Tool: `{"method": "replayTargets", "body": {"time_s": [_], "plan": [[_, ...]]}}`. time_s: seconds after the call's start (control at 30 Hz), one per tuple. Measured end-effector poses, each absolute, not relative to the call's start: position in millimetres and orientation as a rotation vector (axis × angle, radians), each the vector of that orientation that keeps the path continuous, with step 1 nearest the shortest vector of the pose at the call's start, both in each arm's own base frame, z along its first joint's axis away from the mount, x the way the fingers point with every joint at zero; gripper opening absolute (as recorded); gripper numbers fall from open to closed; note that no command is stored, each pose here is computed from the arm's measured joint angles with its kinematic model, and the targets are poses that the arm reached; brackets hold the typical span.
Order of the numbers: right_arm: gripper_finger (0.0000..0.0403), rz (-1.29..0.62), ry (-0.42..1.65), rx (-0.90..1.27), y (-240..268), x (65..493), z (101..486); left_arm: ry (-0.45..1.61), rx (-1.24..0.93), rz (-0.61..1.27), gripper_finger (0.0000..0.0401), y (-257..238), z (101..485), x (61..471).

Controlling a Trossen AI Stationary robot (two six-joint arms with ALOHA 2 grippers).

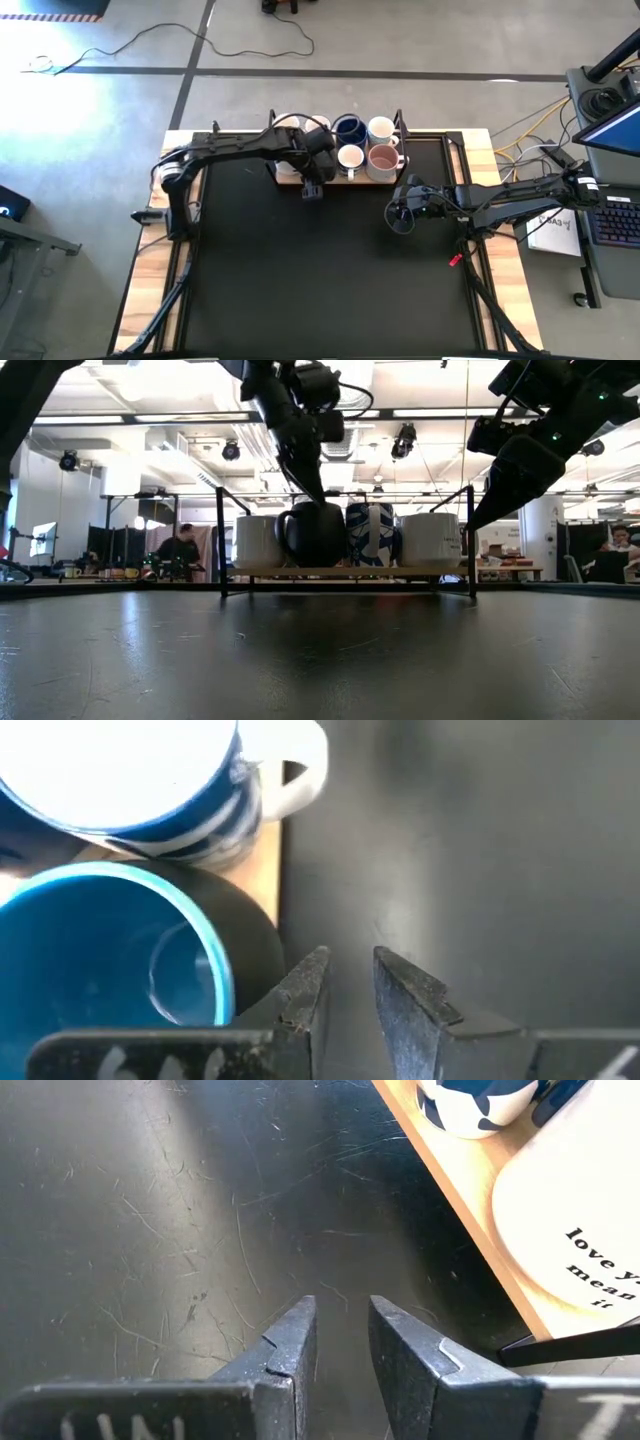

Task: Place coffee mugs
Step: Put the black mug on the shelf aligned with the other the blue mug, then return to Home Position

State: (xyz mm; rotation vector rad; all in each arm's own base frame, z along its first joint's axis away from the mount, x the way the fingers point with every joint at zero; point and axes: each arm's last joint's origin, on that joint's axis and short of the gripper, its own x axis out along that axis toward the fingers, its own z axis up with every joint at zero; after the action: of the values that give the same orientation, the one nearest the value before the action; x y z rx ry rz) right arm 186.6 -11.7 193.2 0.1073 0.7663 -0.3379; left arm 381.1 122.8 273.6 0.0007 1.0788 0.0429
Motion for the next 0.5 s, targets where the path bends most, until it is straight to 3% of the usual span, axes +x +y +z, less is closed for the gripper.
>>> {"method": "replayTargets", "body": {"time_s": [0.27, 0.5], "plan": [[0.0084, -0.337, 0.766, 0.107, -12, 187, 193, 1.09, -0.012, 0.037, 0.0061, 113, 301, 352], [0.0084, -0.337, 0.762, 0.108, -12, 187, 194, 1.003, -0.084, 0.099, 0.0061, 94, 297, 299]]}}
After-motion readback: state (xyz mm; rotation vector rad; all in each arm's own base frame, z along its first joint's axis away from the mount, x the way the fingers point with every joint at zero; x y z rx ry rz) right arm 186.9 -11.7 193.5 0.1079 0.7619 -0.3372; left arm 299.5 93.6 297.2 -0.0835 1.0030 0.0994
